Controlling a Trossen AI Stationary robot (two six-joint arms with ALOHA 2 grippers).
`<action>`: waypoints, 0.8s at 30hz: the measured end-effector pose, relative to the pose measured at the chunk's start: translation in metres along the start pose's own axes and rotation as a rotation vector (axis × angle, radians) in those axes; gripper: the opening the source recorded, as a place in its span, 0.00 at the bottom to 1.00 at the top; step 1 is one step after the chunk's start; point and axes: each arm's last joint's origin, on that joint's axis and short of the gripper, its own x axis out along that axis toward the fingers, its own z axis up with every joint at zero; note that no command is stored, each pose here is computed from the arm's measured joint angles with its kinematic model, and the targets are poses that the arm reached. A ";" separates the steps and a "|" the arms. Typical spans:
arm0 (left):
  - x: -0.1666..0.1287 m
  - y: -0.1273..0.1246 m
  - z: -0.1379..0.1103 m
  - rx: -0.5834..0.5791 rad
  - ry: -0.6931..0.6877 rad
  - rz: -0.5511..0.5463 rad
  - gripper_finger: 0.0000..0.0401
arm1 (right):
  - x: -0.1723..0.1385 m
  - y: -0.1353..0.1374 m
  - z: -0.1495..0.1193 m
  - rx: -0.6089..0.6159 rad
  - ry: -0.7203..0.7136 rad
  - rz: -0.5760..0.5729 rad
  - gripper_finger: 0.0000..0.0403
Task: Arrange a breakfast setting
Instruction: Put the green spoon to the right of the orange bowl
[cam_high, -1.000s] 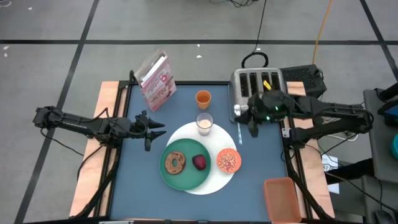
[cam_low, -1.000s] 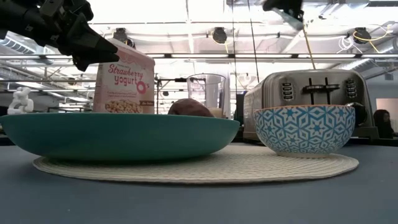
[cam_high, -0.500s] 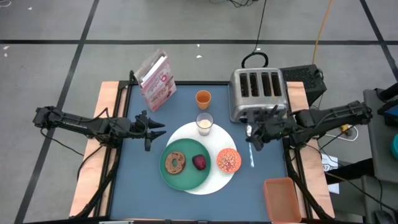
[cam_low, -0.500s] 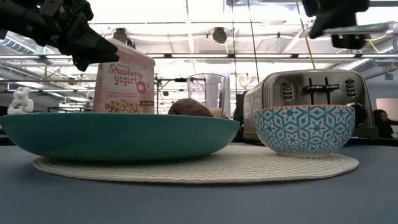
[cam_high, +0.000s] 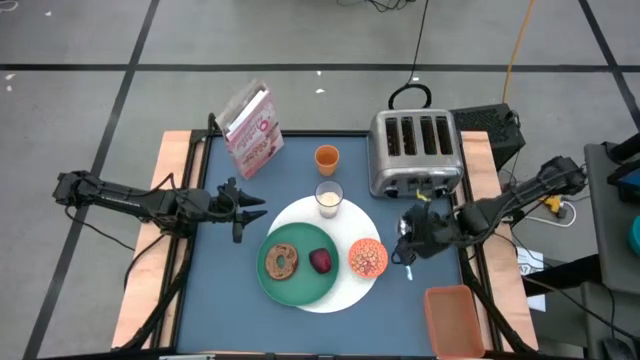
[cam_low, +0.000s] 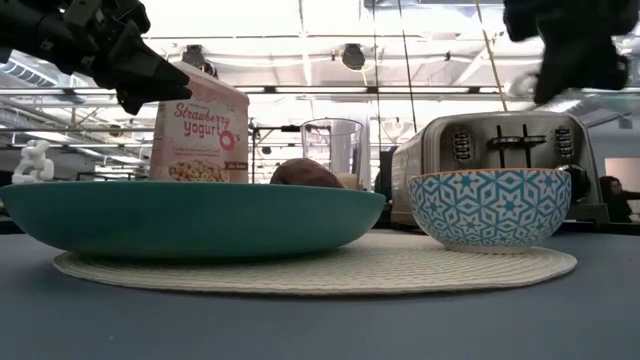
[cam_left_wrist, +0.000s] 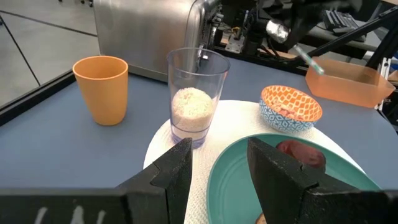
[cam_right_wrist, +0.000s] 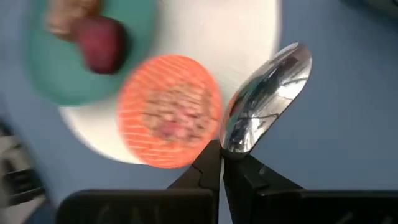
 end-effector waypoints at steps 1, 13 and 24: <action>0.000 0.000 0.000 0.001 0.001 0.000 0.40 | 0.003 -0.001 -0.003 0.018 0.006 -0.038 0.01; 0.000 0.000 0.000 0.003 0.000 0.000 0.40 | 0.042 0.004 -0.023 0.213 0.059 -0.286 0.01; 0.000 0.000 0.000 0.020 0.001 0.000 0.40 | 0.081 0.009 -0.036 0.294 0.172 -0.417 0.01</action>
